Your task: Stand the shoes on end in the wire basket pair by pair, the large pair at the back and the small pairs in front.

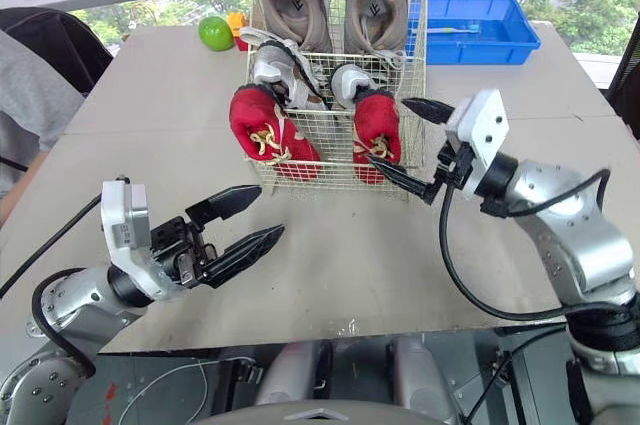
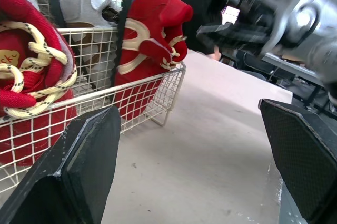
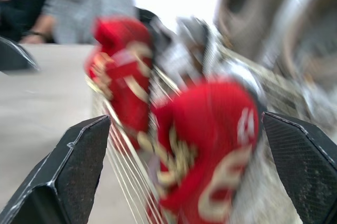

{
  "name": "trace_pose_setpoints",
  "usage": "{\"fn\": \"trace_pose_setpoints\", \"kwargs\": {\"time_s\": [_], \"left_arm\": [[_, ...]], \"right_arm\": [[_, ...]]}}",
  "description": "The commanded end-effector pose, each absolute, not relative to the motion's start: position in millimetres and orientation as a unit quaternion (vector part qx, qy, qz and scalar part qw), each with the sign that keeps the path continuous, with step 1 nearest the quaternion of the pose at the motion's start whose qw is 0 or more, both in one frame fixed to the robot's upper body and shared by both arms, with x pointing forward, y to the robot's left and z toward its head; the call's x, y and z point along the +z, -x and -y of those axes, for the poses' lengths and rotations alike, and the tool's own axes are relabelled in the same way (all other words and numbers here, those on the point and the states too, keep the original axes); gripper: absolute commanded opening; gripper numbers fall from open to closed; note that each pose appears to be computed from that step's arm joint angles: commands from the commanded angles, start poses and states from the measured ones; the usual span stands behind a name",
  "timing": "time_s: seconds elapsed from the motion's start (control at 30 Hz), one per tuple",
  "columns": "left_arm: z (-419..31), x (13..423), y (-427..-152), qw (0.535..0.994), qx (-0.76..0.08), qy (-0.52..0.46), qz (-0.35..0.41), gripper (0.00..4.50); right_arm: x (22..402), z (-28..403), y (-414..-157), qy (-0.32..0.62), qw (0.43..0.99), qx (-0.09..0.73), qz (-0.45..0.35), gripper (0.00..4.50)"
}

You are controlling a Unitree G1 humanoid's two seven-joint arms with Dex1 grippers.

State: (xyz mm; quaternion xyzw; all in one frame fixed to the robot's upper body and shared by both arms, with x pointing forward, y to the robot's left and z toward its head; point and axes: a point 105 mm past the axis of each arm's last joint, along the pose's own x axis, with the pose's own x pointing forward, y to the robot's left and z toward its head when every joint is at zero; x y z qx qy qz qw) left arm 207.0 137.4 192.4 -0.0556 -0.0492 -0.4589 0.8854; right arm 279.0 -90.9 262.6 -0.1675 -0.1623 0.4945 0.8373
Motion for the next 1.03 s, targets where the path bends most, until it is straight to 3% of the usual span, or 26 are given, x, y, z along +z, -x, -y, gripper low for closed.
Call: {"fn": "trace_pose_setpoints", "kwargs": {"time_s": [0.03, 0.37, 0.53, 0.67, 0.8, 1.03], "left_arm": [[-132.9, 201.1, -203.4, 0.884, -0.459, 0.05, 0.077, 4.5], [-141.8, 185.3, -196.2, 0.902, -0.425, 0.069, 0.043, 4.5], [-150.0, 163.2, -187.8, 0.911, -0.407, 0.065, -0.003, 4.5], [-165.2, 153.4, -177.5, 0.919, -0.387, 0.068, -0.027, 4.5], [-179.1, 141.6, -169.3, 0.923, -0.375, 0.066, -0.055, 4.5], [-182.5, 128.7, -175.2, 0.922, -0.374, 0.054, -0.077, 4.5]], "right_arm": [[278.7, 81.8, -277.8, 0.166, 0.822, 0.519, 0.165, 4.46], [259.2, 88.2, -264.4, 0.162, 0.811, 0.542, 0.145, 4.46], [237.2, 104.3, -239.5, 0.131, 0.811, 0.563, 0.09, 4.46], [214.1, 144.3, -230.2, 0.119, 0.846, 0.518, 0.034, 4.46], [185.0, 185.1, -225.6, 0.169, 0.867, 0.468, -0.024, 4.46], [159.7, 200.1, -228.1, 0.169, 0.877, 0.447, -0.05, 4.46]]}}
